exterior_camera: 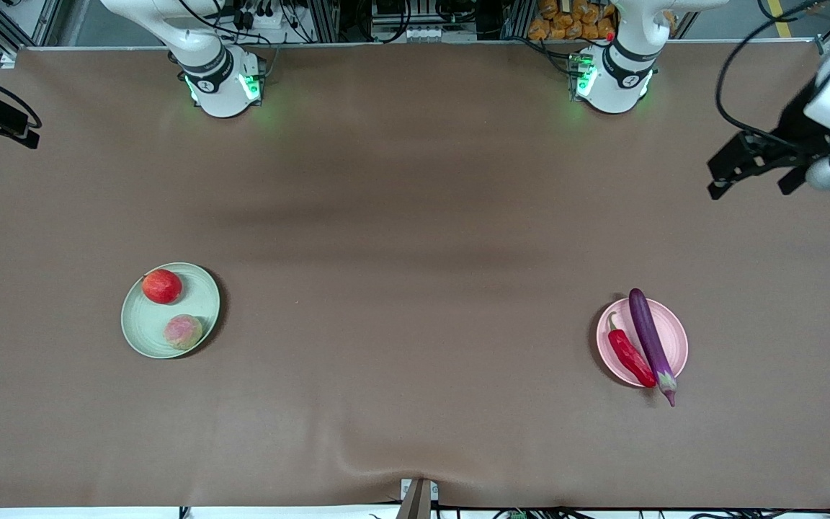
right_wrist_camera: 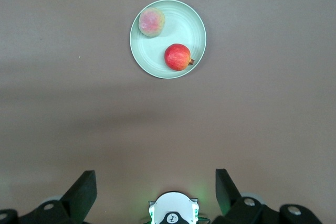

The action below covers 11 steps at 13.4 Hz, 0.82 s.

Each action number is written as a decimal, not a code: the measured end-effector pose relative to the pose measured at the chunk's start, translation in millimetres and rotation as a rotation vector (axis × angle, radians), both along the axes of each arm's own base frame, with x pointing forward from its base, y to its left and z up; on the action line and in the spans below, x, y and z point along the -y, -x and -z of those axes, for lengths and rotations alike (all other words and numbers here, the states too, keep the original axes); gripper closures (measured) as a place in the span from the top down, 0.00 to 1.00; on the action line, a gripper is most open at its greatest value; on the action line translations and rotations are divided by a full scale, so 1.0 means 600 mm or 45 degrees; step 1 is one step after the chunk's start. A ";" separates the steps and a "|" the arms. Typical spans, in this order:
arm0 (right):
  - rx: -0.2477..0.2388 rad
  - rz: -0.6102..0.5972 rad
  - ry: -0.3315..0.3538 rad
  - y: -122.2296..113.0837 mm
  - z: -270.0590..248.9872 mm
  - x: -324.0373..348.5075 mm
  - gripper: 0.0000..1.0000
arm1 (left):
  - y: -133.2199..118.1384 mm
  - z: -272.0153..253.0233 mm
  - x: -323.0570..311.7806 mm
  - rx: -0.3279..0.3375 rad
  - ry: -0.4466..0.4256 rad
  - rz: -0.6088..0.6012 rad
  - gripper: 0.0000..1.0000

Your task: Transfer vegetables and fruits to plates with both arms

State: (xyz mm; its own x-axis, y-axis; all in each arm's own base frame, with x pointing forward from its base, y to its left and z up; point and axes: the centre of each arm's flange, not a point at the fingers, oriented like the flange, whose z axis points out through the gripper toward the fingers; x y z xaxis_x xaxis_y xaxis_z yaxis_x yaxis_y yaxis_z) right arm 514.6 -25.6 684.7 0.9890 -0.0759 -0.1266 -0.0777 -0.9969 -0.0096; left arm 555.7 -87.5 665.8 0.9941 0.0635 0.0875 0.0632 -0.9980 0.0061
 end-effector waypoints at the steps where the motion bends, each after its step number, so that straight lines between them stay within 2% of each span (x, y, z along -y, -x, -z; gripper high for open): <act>1: 0.000 -0.006 0.000 0.000 0.000 -0.004 1.00 | 0.000 0.012 -0.007 -0.027 -0.005 0.001 1.00; 5: 0.000 -0.030 0.000 -0.001 0.000 -0.020 1.00 | 0.013 0.030 -0.016 -0.067 -0.013 -0.010 1.00; 8: 0.000 -0.030 0.001 -0.001 0.000 -0.021 1.00 | 0.048 0.037 -0.034 -0.096 -0.022 -0.032 1.00; 11: 0.000 -0.033 0.001 -0.001 0.000 -0.022 1.00 | 0.079 0.026 -0.050 -0.084 -0.025 -0.052 1.00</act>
